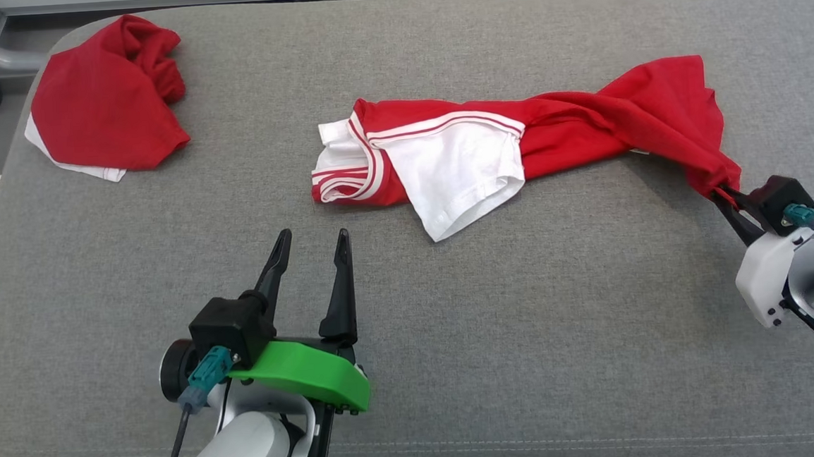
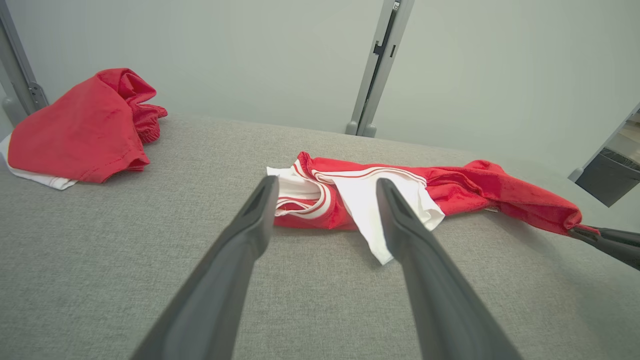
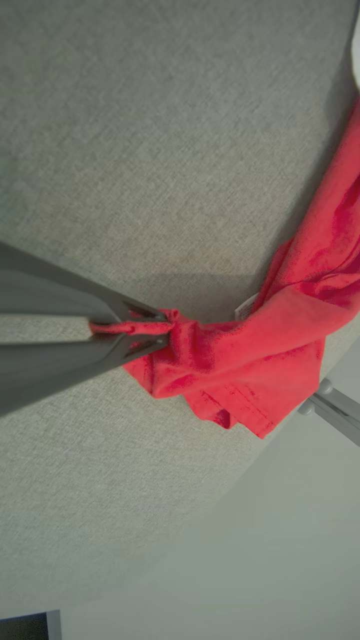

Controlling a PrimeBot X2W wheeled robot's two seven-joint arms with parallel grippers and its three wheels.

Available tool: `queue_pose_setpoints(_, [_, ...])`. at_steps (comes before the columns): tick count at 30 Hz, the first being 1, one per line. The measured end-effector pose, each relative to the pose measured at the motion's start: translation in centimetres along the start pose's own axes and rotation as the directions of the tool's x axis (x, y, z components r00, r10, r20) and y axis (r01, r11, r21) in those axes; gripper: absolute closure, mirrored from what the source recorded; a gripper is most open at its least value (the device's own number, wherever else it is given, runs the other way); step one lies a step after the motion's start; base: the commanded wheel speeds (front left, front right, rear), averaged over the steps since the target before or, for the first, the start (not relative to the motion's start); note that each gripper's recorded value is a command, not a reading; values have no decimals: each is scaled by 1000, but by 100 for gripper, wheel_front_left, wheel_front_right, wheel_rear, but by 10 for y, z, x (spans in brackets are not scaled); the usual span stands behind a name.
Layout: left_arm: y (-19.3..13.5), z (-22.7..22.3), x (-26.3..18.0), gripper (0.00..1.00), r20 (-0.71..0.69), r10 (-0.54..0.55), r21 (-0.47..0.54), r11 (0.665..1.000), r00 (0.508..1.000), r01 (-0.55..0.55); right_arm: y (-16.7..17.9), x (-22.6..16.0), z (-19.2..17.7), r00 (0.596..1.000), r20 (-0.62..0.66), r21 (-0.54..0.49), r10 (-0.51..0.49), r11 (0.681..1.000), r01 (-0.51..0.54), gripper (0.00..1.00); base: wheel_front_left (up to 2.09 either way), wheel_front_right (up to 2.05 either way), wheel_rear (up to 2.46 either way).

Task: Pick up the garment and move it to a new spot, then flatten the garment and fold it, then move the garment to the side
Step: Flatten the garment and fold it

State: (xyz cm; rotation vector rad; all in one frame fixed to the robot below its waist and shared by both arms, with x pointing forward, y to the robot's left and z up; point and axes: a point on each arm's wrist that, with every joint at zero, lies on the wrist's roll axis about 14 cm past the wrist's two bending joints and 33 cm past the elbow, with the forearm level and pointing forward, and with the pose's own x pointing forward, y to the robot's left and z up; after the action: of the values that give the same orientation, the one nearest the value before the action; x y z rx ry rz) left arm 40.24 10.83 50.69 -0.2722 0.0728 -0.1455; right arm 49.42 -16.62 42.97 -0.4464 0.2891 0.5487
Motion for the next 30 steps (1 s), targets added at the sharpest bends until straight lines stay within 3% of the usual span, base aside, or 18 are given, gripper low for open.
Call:
queue_pose_setpoints(14, [-8, -6, 3, 0, -25, -29, 3, 1000, 999, 29, 3, -25, -54, 981, -185, -168, 51, 982, -83, 99, 0, 0, 0])
queue_pose_setpoints(17, [-9, -5, 4, 0, -24, -32, 5, 999, 999, 32, 4, -29, -57, 979, -195, -179, 58, 979, -94, 53, 0, 0, 0])
queue_pose_setpoints(18, [-10, -5, 4, 0, -24, -35, 5, 999, 999, 35, 4, -31, -59, 978, -200, -188, 58, 978, -96, 2, 0, 0, 0])
queue_pose_setpoints(30, [-26, -8, 6, 0, -35, -83, 6, 997, 996, 83, -7, -69, -67, 982, -191, -165, 6, 986, -38, 0, 0, 0, 0])
